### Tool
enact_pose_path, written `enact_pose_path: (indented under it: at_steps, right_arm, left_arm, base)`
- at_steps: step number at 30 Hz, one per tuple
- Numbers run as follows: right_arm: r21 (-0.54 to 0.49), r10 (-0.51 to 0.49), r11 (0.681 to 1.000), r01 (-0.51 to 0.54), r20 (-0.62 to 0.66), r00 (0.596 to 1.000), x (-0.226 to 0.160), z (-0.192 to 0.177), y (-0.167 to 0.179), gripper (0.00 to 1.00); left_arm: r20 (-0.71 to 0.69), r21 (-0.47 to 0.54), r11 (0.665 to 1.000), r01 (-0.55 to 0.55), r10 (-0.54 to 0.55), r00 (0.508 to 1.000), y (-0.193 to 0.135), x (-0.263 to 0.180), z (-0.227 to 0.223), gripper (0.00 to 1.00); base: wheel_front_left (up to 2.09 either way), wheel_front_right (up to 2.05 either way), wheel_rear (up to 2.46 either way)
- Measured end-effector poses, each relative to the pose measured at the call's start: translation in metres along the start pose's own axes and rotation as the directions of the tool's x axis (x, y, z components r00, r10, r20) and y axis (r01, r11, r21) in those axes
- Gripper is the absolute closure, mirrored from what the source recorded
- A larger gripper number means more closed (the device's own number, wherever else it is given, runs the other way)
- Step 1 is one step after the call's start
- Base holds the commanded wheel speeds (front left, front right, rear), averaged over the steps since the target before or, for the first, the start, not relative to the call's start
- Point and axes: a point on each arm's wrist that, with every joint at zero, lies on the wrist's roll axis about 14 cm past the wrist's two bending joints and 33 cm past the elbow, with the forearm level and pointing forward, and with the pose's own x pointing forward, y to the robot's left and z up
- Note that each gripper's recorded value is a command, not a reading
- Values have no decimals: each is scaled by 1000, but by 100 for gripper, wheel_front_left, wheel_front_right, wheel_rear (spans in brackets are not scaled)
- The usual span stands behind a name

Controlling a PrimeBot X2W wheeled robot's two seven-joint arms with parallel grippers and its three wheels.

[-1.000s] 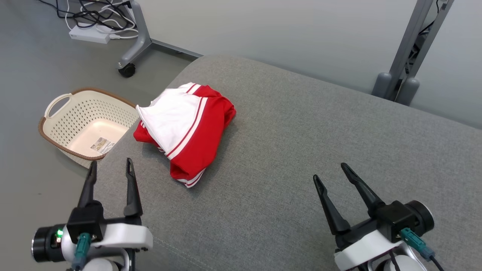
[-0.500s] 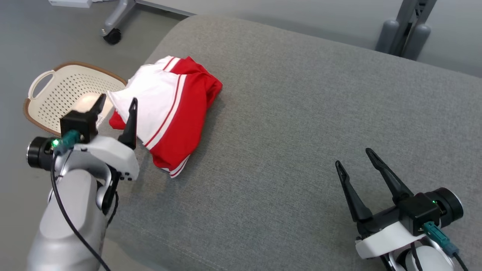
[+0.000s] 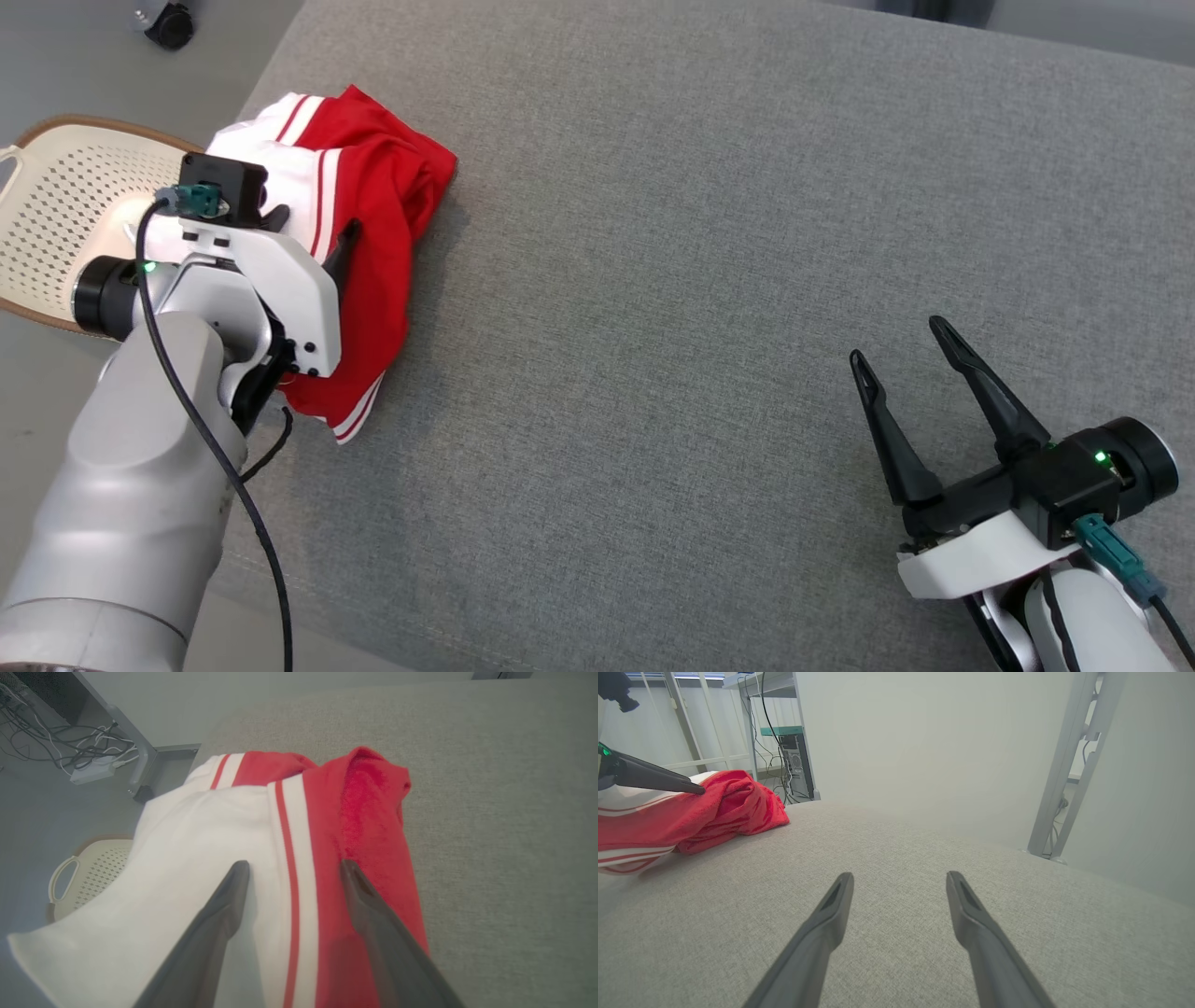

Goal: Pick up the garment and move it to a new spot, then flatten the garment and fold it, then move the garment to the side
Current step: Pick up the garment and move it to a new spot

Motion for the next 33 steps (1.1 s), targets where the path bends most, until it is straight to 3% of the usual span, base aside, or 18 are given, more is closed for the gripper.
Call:
enact_pose_path:
  at_steps: [12, 13, 14, 15, 16, 24, 33]
  right_arm:
    - [3, -21, 1000, 21, -19, 1000, 0, -12, -14, 0]
    - [0, -22, 1000, 22, -16, 1000, 1, -12, -15, 0]
    - [-1, -22, 1000, 22, -14, 1000, 1, -11, -15, 0]
    - [-2, -22, 1000, 22, -13, 1000, 1, -10, -15, 0]
    - [-3, -22, 1000, 22, -12, 1000, 1, -9, -15, 0]
    - [-12, -24, 1000, 24, -3, 1000, -2, 0, -10, 0]
    - [-30, -22, 999, 22, 24, 999, -11, 22, 3, 0]
  left_arm:
    - [-195, -5, 1000, 7, -8, 981, 3, 17, -29, 0]
    - [-200, -7, 1000, 9, -10, 980, 2, 17, -30, 6]
    - [-207, -9, 1000, 11, -13, 978, 1, 18, -32, 55]
    - [-208, -14, 1000, 14, -17, 978, 0, 17, -32, 84]
    - [-207, -17, 1000, 21, -24, 978, -2, 17, -31, 100]
    - [-159, -19, 999, 32, -35, 987, 0, 8, -23, 100]
    - [56, -70, 997, 22, -18, 998, 10, -14, 12, 100]
  base:
    - [0, 0, 0]
    - [0, 0, 0]
    - [0, 0, 0]
    - [0, 0, 0]
    - [0, 0, 0]
    - [0, 0, 0]
    - [0, 0, 0]
